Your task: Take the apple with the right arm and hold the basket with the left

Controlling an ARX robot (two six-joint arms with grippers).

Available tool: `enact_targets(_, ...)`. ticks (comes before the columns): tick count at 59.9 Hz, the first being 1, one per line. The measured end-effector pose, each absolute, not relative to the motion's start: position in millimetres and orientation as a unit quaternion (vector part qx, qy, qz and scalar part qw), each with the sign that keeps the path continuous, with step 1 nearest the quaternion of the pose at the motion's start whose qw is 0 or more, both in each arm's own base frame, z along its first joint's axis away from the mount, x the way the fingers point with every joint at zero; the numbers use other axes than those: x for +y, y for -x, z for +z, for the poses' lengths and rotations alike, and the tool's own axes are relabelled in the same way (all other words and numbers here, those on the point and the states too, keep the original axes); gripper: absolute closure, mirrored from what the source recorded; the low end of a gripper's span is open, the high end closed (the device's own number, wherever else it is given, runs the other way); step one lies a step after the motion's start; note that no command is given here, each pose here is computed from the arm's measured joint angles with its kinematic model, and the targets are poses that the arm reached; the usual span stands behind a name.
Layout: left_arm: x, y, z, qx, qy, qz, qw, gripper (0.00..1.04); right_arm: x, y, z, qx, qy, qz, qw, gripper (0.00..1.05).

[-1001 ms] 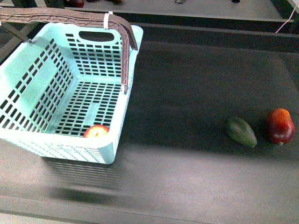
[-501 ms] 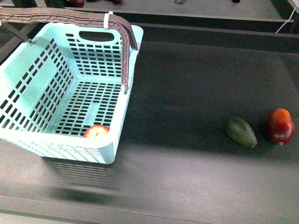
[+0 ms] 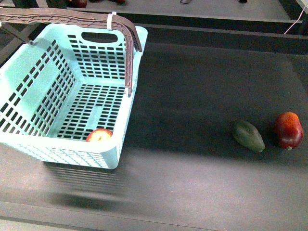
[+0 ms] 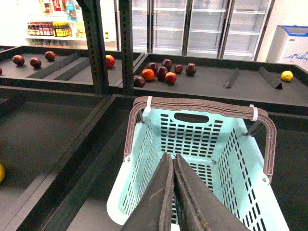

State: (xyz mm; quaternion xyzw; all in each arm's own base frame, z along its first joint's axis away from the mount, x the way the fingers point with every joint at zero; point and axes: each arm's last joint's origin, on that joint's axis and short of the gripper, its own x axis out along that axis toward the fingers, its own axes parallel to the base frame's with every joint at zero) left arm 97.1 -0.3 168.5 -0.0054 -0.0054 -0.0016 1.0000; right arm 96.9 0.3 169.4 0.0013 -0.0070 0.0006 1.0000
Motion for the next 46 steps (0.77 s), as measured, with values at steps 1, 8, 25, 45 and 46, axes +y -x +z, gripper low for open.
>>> enact_targets(1,-0.3,-97.1,168.5,-0.005,0.005,-0.002,1.000,1.02,0.3,-96.9,169.4,-0.007,-0.001,0.001,1.000,0.09)
enact_targets(8,-0.3,-97.1,168.5,-0.005,0.005,-0.002,1.000,1.02,0.3,-96.9,169.4,-0.007,-0.001,0.001,1.000,0.09)
enact_targets(25,-0.3,-97.1,168.5,-0.005,0.005,-0.002,1.000,0.64,0.3,-96.9,169.4,-0.007,-0.001,0.001,1.000,0.09)
enact_targets(45,-0.3,-97.1,168.5,-0.005,0.004,-0.002,1.000,0.08,0.3,-96.9,169.4,-0.007,-0.001,0.001,1.000,0.09)
enact_targets(46,-0.3,-97.1,168.5,-0.005,0.004,-0.002,1.000,0.08,0.3,-96.9,169.4,-0.007,-0.001,0.001,1.000,0.09)
